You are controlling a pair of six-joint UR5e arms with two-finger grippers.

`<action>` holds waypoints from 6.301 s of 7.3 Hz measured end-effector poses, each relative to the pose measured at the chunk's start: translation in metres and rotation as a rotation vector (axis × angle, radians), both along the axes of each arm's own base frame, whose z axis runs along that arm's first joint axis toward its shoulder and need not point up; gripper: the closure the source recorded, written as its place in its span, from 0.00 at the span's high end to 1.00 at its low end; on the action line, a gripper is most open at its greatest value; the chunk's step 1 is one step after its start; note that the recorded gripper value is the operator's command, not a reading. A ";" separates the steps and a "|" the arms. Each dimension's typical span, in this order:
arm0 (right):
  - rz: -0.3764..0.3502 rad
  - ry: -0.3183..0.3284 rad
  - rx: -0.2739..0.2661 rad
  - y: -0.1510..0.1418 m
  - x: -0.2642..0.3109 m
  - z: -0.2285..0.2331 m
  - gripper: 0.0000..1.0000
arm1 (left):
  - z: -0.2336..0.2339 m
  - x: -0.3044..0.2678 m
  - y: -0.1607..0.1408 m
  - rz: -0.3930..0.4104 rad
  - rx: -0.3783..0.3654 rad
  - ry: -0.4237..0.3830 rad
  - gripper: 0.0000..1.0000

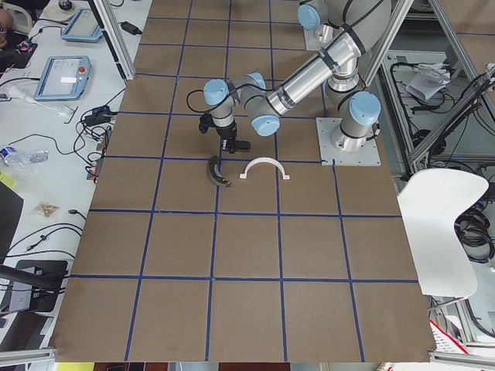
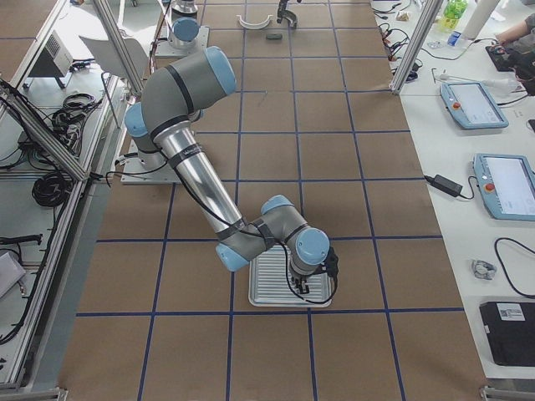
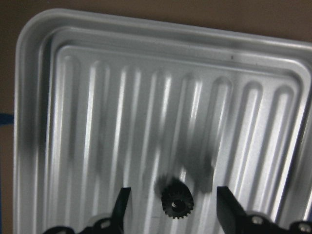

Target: Place bearing gear from tray to pile

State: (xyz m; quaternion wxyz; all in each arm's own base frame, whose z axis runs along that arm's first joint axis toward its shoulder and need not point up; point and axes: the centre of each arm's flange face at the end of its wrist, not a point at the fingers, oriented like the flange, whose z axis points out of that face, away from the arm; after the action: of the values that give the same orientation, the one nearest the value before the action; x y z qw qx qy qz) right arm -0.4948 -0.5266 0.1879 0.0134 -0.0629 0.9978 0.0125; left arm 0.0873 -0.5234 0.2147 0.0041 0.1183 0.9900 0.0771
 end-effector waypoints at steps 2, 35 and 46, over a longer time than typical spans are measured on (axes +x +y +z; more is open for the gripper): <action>0.001 0.000 0.005 0.001 0.000 -0.002 0.52 | 0.002 0.001 0.001 0.012 -0.002 -0.006 1.00; -0.046 -0.069 0.055 0.044 0.943 0.010 1.00 | 0.289 -0.228 0.031 0.178 -0.120 0.013 1.00; 0.004 -0.004 0.002 -0.001 0.623 0.235 1.00 | 0.104 -0.316 0.025 0.195 -0.077 -0.008 1.00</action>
State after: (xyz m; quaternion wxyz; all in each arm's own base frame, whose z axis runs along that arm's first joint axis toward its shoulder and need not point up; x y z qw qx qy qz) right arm 0.1282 -0.5279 0.4232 0.0152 -0.0648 0.9977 0.0135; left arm -0.2288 -0.4986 0.3188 0.0049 0.0210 0.9990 0.0395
